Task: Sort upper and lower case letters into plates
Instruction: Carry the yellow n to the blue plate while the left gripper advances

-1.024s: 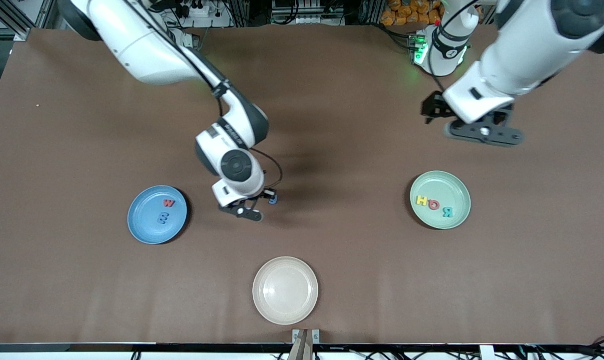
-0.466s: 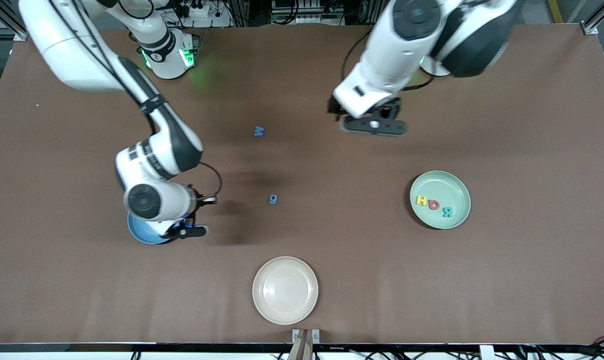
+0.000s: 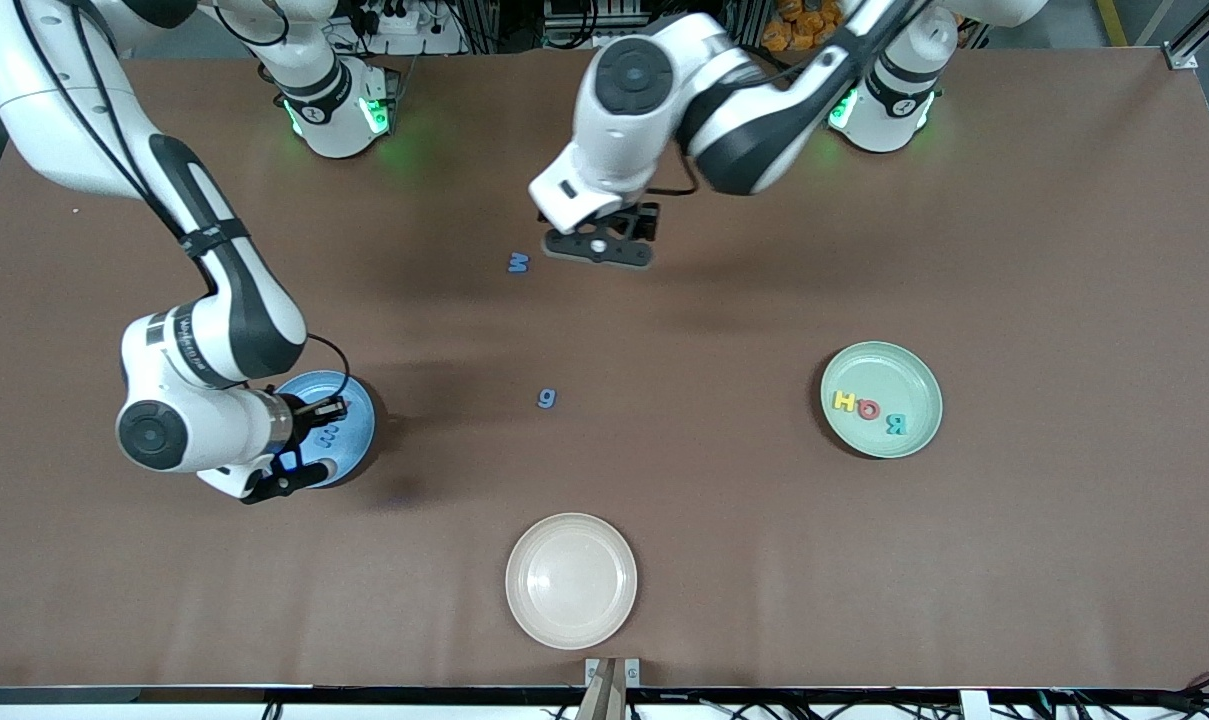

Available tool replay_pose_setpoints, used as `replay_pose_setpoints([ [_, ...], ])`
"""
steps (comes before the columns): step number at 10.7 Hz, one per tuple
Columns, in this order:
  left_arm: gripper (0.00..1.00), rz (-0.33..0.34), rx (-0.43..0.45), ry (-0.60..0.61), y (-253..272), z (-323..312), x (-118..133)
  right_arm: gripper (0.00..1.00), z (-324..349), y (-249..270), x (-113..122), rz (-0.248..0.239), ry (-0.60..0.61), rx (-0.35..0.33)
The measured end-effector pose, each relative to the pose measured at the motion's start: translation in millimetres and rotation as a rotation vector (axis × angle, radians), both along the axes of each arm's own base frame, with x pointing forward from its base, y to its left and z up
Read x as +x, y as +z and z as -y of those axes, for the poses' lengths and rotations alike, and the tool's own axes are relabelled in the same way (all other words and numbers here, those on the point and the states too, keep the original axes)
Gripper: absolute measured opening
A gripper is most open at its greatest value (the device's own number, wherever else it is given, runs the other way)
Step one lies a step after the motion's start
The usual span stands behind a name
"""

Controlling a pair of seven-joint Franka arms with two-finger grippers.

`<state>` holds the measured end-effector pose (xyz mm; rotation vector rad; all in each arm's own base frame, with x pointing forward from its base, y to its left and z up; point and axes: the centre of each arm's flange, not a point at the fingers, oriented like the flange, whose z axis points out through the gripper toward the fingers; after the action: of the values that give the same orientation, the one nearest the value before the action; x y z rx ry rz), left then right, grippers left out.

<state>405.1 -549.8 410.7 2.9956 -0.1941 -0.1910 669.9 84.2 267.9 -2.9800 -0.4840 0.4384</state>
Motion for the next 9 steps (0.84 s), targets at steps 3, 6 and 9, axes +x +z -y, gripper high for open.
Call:
replay_pose_setpoints([
  [3,1.00,-0.002,0.005,-0.009,-52,43,-22,0.56,3,-4,-1,-0.007,0.004,0.002],
  [6,1.00,0.046,0.042,0.033,-92,70,-28,0.99,3,-5,-2,-0.013,-0.003,0.014],
  [9,1.00,0.094,0.056,0.067,-126,101,-53,1.00,3,-7,-3,-0.025,-0.025,0.040],
])
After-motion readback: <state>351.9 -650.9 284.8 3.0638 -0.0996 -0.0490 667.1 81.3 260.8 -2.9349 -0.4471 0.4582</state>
